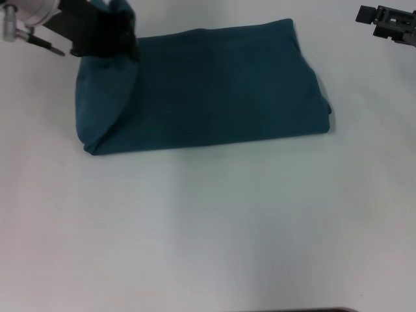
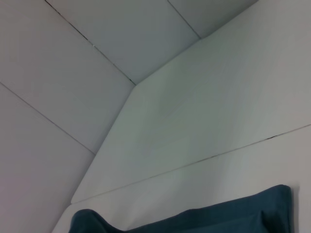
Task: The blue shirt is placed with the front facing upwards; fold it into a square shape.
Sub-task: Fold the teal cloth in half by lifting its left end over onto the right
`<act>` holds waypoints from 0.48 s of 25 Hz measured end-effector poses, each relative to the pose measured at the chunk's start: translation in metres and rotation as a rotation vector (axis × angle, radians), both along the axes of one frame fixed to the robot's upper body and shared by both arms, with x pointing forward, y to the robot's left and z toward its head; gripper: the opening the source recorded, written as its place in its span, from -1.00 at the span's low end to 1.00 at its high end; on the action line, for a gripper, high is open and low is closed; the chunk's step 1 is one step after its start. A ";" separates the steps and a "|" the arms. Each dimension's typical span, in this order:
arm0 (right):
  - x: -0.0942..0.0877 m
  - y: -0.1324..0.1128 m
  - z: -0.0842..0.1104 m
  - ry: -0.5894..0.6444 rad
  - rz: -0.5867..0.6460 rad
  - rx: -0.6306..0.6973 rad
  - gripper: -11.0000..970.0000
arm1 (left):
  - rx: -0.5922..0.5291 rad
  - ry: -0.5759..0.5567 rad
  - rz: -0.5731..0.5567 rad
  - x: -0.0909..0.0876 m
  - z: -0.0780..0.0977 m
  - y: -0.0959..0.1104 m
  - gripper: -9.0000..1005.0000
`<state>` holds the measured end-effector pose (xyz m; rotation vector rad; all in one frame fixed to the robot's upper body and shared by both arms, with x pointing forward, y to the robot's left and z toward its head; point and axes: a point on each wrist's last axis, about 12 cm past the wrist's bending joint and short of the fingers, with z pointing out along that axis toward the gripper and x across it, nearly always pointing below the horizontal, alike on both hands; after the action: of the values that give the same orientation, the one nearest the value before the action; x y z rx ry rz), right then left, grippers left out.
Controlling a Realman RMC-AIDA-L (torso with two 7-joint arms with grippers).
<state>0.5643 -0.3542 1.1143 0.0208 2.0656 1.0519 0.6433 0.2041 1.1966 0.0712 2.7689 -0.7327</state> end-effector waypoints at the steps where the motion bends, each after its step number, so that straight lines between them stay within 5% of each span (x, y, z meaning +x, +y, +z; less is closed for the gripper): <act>1: 0.000 0.000 0.000 0.000 0.000 0.000 0.95 | -0.019 0.002 -0.004 0.000 -0.002 -0.004 -0.93; 12: -0.001 -0.001 -0.001 0.003 0.000 -0.004 0.95 | -0.116 -0.024 -0.027 0.003 -0.006 -0.038 -0.93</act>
<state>0.5634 -0.3549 1.1133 0.0201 2.0706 1.0480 0.6467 0.1661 1.1906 0.0938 2.7009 -0.8923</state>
